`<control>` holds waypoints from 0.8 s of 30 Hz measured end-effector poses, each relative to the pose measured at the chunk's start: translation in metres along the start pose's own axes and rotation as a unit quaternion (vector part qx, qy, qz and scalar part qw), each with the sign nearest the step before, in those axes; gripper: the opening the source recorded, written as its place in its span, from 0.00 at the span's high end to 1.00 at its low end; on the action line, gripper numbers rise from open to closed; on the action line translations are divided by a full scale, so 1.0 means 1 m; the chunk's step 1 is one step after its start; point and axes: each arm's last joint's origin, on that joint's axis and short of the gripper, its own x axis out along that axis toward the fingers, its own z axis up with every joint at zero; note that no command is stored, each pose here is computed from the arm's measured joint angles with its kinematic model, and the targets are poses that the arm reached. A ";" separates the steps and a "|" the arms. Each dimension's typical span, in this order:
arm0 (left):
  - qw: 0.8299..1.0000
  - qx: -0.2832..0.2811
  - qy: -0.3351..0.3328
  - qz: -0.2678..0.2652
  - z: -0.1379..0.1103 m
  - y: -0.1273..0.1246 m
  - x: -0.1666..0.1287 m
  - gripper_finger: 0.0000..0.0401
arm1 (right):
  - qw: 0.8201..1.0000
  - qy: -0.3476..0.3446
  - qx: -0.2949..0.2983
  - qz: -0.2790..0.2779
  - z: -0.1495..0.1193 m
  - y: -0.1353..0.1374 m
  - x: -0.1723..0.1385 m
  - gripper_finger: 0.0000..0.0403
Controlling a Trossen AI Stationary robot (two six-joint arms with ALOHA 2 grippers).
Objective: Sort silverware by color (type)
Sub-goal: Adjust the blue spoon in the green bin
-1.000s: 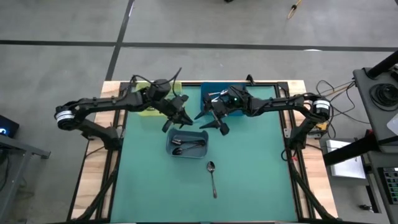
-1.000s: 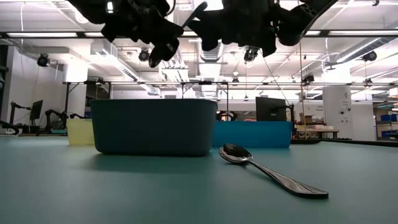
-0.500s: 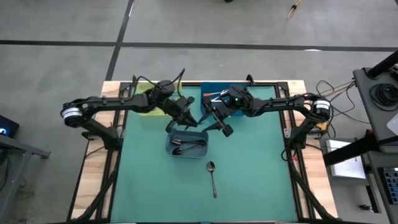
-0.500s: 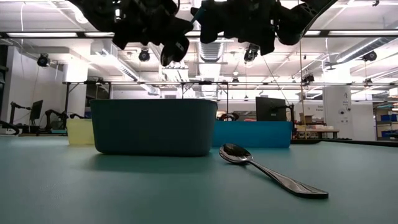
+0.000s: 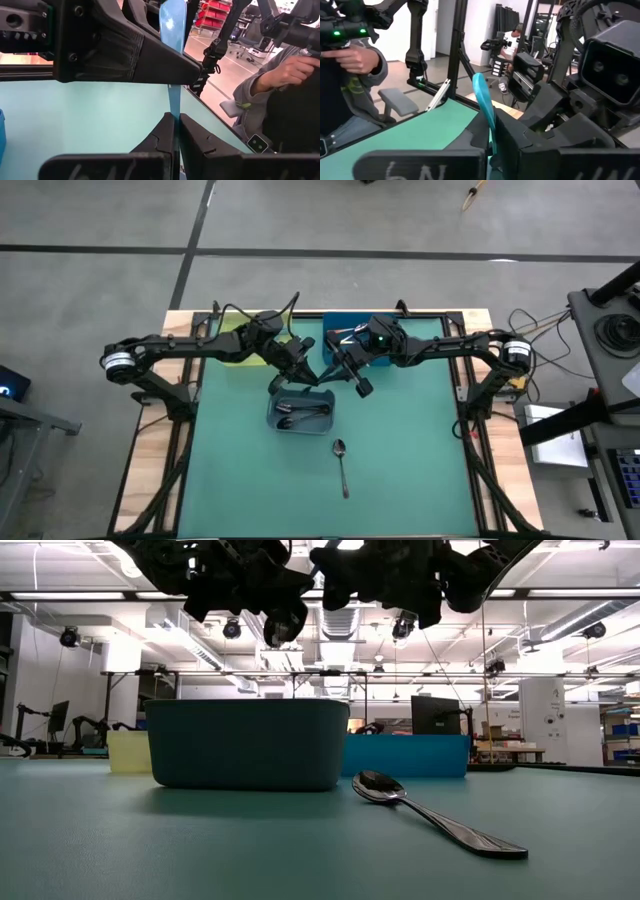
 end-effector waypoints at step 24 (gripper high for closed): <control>0.953 0.014 0.014 0.303 0.037 -0.001 -0.064 0.81 | 0.974 0.055 0.112 -0.191 0.003 -0.018 -0.028 0.98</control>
